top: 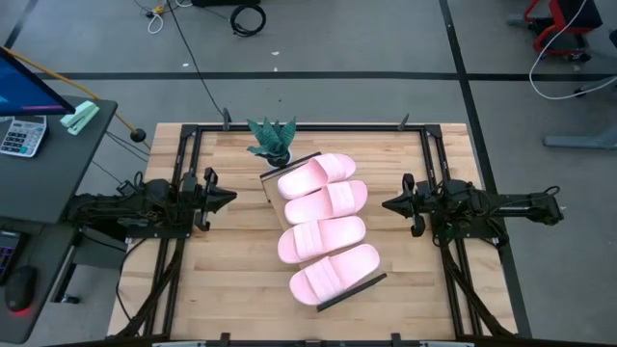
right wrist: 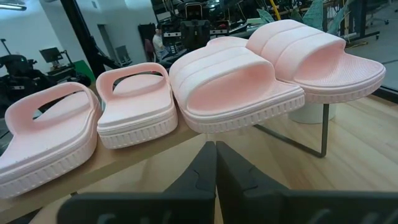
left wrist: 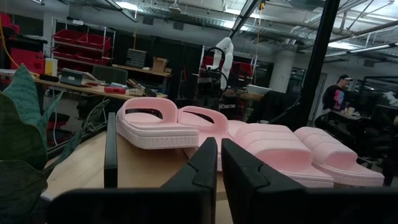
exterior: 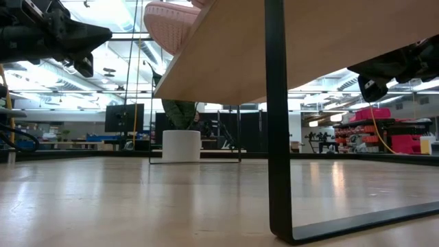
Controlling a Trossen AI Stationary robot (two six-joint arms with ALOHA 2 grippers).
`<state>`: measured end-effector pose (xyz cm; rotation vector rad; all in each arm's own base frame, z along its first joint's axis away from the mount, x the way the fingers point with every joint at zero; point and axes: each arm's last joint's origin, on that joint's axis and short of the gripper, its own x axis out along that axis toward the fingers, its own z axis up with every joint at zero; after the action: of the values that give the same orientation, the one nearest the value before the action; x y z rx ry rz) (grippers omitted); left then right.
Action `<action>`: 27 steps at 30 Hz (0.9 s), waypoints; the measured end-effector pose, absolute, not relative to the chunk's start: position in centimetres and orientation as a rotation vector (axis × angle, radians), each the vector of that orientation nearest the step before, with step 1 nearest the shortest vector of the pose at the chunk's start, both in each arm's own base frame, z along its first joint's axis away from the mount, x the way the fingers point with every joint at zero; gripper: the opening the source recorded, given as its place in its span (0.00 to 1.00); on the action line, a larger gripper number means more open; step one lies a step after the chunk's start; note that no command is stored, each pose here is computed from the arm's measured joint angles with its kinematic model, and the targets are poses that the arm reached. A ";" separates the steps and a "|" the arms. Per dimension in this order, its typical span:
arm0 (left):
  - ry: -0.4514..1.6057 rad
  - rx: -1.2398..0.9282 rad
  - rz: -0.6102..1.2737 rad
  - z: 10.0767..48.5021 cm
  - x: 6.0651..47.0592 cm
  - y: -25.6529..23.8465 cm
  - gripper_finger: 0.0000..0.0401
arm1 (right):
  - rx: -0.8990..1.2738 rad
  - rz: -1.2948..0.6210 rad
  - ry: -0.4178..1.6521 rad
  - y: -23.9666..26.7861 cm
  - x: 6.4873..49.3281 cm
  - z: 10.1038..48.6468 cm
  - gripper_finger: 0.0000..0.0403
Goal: Pick and place slides into the shelf
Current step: Return to Home Position
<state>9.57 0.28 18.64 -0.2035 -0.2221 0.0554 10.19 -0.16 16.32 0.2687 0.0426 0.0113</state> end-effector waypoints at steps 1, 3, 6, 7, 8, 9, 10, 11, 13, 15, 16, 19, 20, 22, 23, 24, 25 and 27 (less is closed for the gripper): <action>-0.222 -0.203 0.056 18.6 9.6 0.3 0.06 | 0.269 0.011 0.043 -0.2 10.2 16.3 0.02; -0.222 -0.203 0.056 18.6 9.6 0.3 0.06 | 0.269 0.011 0.043 -0.2 10.2 16.3 0.02; -0.223 -0.202 0.056 18.7 9.6 0.3 0.08 | 0.269 0.011 0.043 -0.2 10.2 16.3 0.02; -0.223 -0.203 0.056 18.6 9.6 0.3 0.08 | 0.269 0.011 0.043 -0.2 10.2 16.3 0.02; -0.222 -0.203 0.056 18.6 9.6 0.3 0.09 | 0.268 0.011 0.043 -0.2 10.2 16.3 0.02; -0.222 -0.204 0.056 18.6 9.6 0.3 0.09 | 0.268 0.011 0.043 -0.2 10.2 16.3 0.02; -0.222 -0.203 0.056 18.6 9.6 0.3 0.09 | 0.268 0.011 0.043 -0.2 10.2 16.3 0.02; -0.222 -0.203 0.056 18.6 9.6 0.3 0.10 | 0.268 0.011 0.043 -0.2 10.2 16.3 0.02; -0.223 -0.203 0.056 18.7 9.6 0.3 0.10 | 0.269 0.011 0.043 -0.2 10.2 16.3 0.02; -0.222 -0.203 0.056 18.6 9.6 0.3 0.10 | 0.268 0.011 0.043 -0.2 10.2 16.3 0.02; -0.222 -0.203 0.056 18.6 9.6 0.3 0.09 | 0.269 0.011 0.043 -0.2 10.2 16.3 0.02; -0.222 -0.203 0.056 18.6 9.6 0.3 0.08 | 0.268 0.011 0.043 -0.2 10.2 16.3 0.02; -0.222 -0.203 0.056 18.6 9.6 0.3 0.08 | 0.268 0.011 0.043 -0.2 10.2 16.3 0.02; -0.222 -0.203 0.056 18.6 9.6 0.3 0.07 | 0.268 0.011 0.043 -0.2 10.2 16.3 0.02; -0.222 -0.203 0.056 18.6 9.6 0.3 0.07 | 0.268 0.011 0.043 -0.2 10.2 16.3 0.02; -0.222 -0.203 0.056 18.6 9.6 0.3 0.06 | 0.268 0.011 0.043 -0.2 10.2 16.3 0.02; -0.222 -0.203 0.056 18.6 9.6 0.3 0.06 | 0.268 0.011 0.043 -0.2 10.2 16.3 0.02; -0.222 -0.203 0.056 18.6 9.6 0.3 0.07 | 0.268 0.011 0.043 -0.2 10.2 16.3 0.03</action>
<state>9.57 0.28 18.64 -0.2028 -0.2222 0.0557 10.19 -0.16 16.32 0.2683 0.0430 0.0112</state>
